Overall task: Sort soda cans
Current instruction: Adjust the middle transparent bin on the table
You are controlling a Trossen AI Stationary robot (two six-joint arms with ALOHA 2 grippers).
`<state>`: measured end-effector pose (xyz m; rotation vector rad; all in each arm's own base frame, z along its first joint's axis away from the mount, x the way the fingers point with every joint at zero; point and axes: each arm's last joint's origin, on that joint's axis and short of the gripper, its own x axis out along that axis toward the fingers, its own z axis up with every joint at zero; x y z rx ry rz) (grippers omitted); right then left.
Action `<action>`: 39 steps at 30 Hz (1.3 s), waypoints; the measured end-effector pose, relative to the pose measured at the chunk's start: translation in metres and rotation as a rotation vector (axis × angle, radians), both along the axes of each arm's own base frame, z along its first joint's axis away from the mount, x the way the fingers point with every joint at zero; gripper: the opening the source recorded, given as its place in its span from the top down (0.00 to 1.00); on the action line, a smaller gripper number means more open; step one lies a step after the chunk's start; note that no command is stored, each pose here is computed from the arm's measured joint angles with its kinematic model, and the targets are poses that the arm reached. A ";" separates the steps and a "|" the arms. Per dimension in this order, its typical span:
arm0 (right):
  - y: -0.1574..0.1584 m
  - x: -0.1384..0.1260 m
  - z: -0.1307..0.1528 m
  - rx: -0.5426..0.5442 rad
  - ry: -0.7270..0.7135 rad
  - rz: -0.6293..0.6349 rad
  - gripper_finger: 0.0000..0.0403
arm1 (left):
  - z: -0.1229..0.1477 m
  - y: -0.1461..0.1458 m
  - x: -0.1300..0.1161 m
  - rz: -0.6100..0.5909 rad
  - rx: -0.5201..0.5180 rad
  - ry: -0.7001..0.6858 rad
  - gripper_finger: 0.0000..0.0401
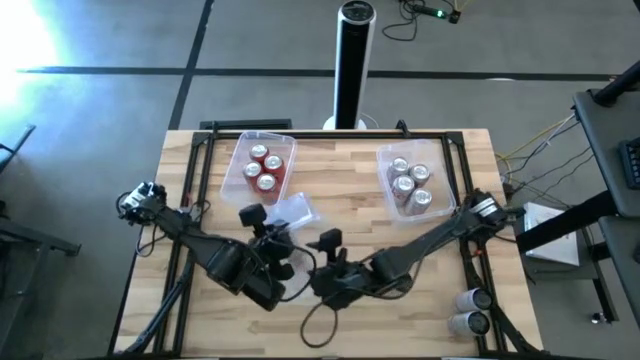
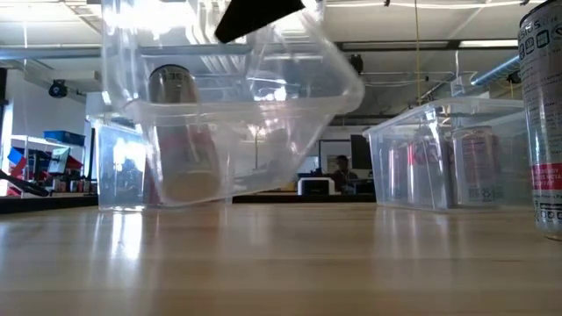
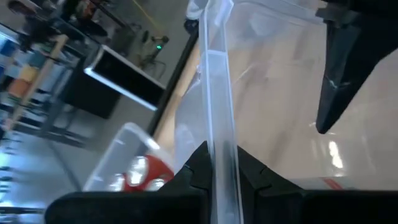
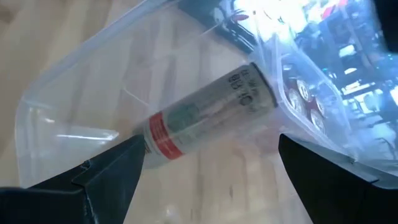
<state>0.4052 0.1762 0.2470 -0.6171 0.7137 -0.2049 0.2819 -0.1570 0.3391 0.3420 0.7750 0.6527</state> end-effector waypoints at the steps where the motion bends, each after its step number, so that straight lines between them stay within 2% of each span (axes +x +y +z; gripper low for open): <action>1: -0.002 0.005 -0.001 -0.004 -0.001 -0.008 0.09 | 0.000 0.001 -0.001 -0.002 0.023 0.014 0.98; 5: -0.012 0.022 -0.007 -0.012 -0.005 -0.042 0.09 | 0.000 0.005 -0.008 -0.017 0.089 0.102 0.98; 13: -0.017 0.044 -0.043 -0.038 0.054 -0.063 0.09 | -0.006 0.000 -0.013 -0.103 0.163 0.226 0.98; 21: -0.013 0.055 -0.068 -0.051 0.065 -0.103 0.09 | -0.043 -0.007 -0.011 -0.126 0.286 0.298 0.98; 25: -0.010 0.058 -0.070 0.084 -0.043 -0.189 0.09 | -0.058 -0.016 -0.005 -0.120 0.338 0.309 0.98; 27: -0.007 0.059 -0.070 0.154 -0.127 -0.226 0.09 | -0.058 -0.020 -0.002 -0.115 0.325 0.303 0.98; 34: -0.003 0.059 -0.081 0.280 -0.376 -0.333 0.09 | -0.050 -0.027 0.002 -0.083 0.275 0.236 0.98; 39: 0.002 0.059 -0.092 0.347 -0.503 -0.334 0.09 | -0.050 -0.028 0.001 -0.073 0.271 0.213 0.98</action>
